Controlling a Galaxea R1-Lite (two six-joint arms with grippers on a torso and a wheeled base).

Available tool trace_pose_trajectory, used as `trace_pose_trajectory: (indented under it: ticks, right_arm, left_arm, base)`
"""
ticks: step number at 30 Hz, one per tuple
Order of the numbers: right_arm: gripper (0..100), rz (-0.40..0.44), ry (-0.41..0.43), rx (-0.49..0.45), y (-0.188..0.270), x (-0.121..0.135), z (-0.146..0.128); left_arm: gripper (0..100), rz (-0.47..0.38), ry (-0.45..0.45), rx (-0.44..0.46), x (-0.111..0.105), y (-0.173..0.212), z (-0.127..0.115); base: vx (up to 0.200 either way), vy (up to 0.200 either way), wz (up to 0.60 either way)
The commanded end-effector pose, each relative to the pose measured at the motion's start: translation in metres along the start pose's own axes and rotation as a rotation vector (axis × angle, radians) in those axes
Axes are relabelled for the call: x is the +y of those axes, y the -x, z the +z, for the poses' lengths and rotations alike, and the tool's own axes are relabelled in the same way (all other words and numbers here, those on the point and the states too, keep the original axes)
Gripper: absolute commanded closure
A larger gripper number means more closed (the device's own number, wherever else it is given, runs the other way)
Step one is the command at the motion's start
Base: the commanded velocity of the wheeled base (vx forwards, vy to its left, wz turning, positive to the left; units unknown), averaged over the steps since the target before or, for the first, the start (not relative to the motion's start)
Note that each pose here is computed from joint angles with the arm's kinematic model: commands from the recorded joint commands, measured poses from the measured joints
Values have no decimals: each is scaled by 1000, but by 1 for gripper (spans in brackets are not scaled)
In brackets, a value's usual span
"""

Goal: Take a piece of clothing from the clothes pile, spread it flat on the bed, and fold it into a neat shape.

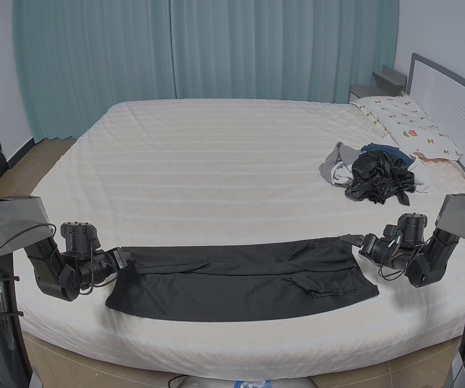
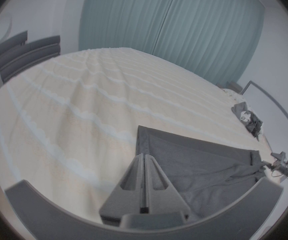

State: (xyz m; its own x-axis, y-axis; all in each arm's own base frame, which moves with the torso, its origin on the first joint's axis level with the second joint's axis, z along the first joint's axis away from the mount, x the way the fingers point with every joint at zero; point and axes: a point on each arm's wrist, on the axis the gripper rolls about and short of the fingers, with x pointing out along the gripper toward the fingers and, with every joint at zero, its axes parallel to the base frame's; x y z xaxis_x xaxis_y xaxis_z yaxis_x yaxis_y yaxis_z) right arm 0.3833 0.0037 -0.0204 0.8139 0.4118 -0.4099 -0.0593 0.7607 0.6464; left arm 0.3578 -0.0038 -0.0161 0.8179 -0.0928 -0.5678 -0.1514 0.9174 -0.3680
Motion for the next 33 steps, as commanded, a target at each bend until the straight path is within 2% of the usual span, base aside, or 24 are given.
trace_pose_trajectory:
  ticks: [1, 6, 18, 21, 24, 25, 33]
  right_arm:
    - [0, -1, -1, -2, 0, -1, 1]
    - [0, -2, -1, -3, 1, -1, 1]
    - [0, -4, -3, -1, 1, -2, 0]
    - [0, -2, -2, -1, 1, -1, 1]
    - [0, -3, -2, -2, 1, -1, 1]
    - [0, -3, -2, -2, 1, -1, 1]
    - [0, -3, -2, -2, 1, -1, 1]
  left_arm:
    - [100, 49, -52, 3, 5, -1, -4]
    - [100, 96, -78, -11, 8, -1, -5]
    - [100, 102, -75, -17, 10, -1, -3]
    - [100, 78, -53, -50, 6, 3, 6]
    - [100, 60, 17, -102, 1, 5, 15]
    - [0, 52, 29, -116, -1, 7, 17]
    - [0, -5, 44, -66, -13, 6, 6]
  base:
    - [0, 0, 0]
    - [0, 0, 0]
    - [0, 0, 0]
    - [0, 0, 0]
    - [0, 0, 0]
    - [0, 0, 0]
    - [0, 0, 0]
